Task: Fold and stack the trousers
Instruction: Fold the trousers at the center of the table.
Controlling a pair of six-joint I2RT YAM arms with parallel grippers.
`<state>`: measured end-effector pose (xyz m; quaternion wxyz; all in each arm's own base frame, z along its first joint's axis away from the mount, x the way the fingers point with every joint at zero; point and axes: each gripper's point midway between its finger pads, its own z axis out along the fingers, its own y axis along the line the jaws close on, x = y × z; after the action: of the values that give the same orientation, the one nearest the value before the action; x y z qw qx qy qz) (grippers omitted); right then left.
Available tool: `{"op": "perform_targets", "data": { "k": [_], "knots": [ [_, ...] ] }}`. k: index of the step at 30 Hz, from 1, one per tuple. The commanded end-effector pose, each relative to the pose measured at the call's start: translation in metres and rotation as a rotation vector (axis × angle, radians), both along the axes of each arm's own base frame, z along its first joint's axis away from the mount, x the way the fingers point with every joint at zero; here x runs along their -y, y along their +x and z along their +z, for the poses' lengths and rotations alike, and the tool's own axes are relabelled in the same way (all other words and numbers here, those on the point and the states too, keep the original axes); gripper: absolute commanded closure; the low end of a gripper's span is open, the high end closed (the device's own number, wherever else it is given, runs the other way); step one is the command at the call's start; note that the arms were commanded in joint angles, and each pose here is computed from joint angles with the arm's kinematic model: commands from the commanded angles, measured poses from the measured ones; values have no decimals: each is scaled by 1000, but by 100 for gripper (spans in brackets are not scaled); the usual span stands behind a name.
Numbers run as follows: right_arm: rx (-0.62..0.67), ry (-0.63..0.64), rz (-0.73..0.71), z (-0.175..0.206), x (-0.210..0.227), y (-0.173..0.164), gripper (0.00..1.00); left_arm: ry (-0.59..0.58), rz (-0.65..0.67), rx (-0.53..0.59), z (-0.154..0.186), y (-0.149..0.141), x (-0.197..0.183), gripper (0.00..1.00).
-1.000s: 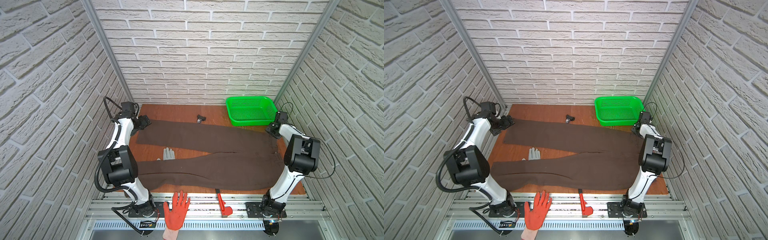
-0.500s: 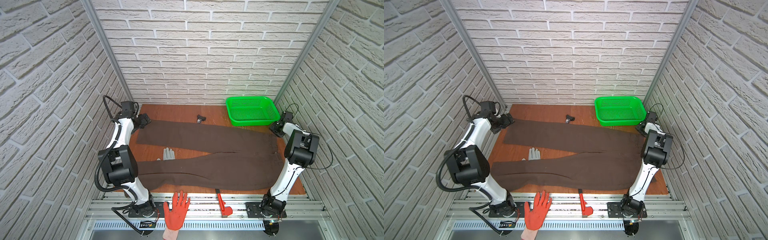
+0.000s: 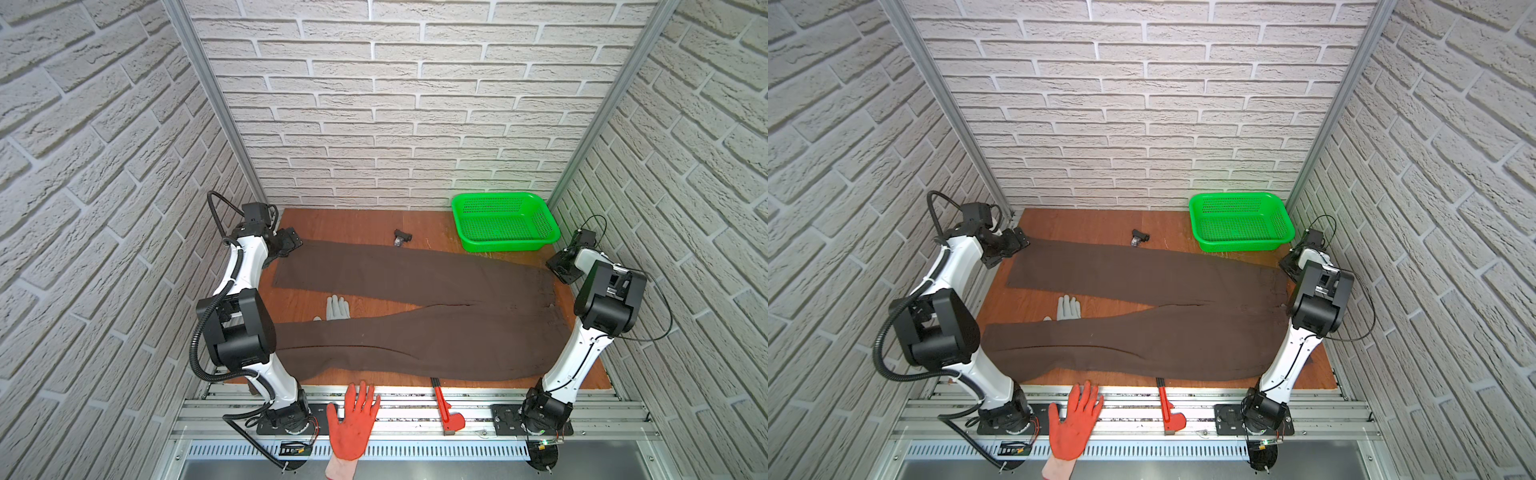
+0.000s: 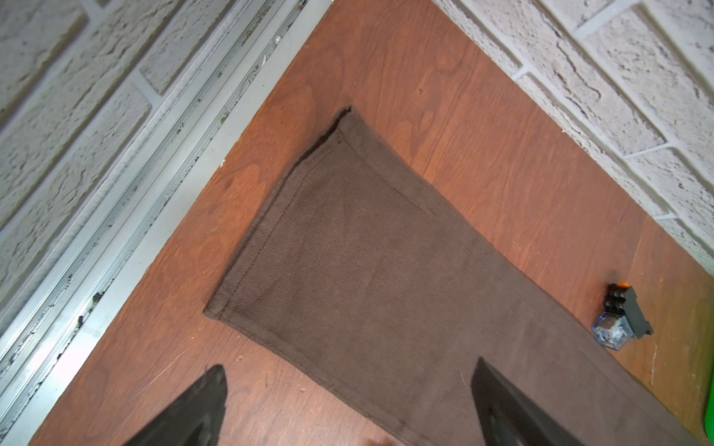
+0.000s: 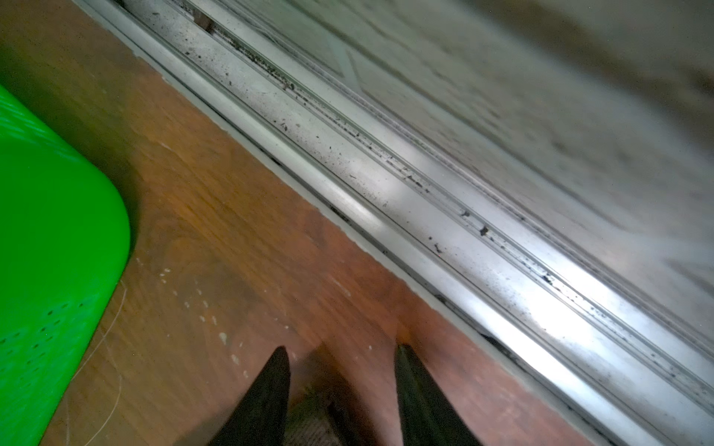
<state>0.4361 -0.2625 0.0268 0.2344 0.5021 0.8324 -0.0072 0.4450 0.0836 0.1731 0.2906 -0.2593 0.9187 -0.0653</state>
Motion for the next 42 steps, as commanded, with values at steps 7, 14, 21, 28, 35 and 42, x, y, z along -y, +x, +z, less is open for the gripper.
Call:
{"op": "perform_targets", "data": {
  "k": [7,14,21,28,35,42],
  "knots": [
    [108,180,-21,-7,-26,19,58,27,-12,18,8,4,-1,2],
    [98,223,-34,-12,-38,21,60,68,2,5,14,-3,-11,2],
    [51,241,-36,-24,-47,19,65,66,25,18,19,-6,-21,2],
    [10,203,-89,-23,-43,9,89,66,31,17,21,-8,-22,2],
    [60,205,-87,-4,-45,13,94,73,34,22,27,-8,-24,2],
    [165,191,-62,42,-50,19,94,55,37,19,18,0,-28,2]
  ]
}}
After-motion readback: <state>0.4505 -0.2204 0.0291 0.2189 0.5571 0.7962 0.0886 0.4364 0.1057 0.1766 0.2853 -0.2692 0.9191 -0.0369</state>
